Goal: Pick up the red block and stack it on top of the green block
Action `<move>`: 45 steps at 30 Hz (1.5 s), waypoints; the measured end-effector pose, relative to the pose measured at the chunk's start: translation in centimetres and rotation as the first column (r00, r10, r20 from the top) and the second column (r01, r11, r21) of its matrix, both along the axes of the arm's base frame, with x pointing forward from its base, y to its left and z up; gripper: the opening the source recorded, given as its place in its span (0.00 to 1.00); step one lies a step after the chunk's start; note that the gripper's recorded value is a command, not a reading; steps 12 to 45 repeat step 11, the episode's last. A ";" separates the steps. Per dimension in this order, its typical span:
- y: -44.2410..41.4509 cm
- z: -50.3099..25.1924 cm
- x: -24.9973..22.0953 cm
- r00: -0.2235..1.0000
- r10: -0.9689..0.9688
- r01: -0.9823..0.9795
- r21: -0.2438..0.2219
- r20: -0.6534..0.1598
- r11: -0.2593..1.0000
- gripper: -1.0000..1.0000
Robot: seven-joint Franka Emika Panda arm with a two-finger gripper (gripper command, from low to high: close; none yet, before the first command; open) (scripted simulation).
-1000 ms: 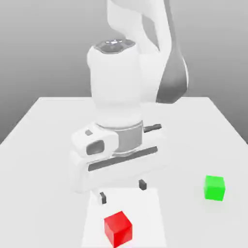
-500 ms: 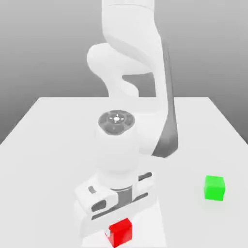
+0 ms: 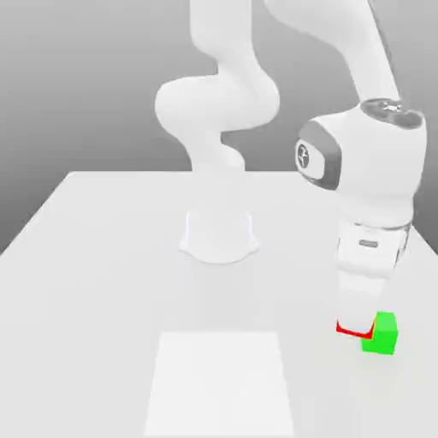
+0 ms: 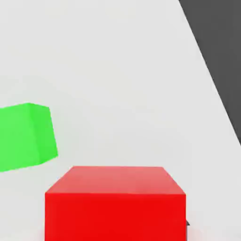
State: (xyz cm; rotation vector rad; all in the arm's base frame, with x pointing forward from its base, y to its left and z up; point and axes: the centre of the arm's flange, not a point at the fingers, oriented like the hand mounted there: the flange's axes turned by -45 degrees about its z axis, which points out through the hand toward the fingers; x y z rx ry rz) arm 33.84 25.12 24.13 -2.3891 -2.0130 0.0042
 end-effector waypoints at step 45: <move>1.9 -5.7 -2.7 0.993 0.120 -0.120 -0.012 0.012 0.993 1.00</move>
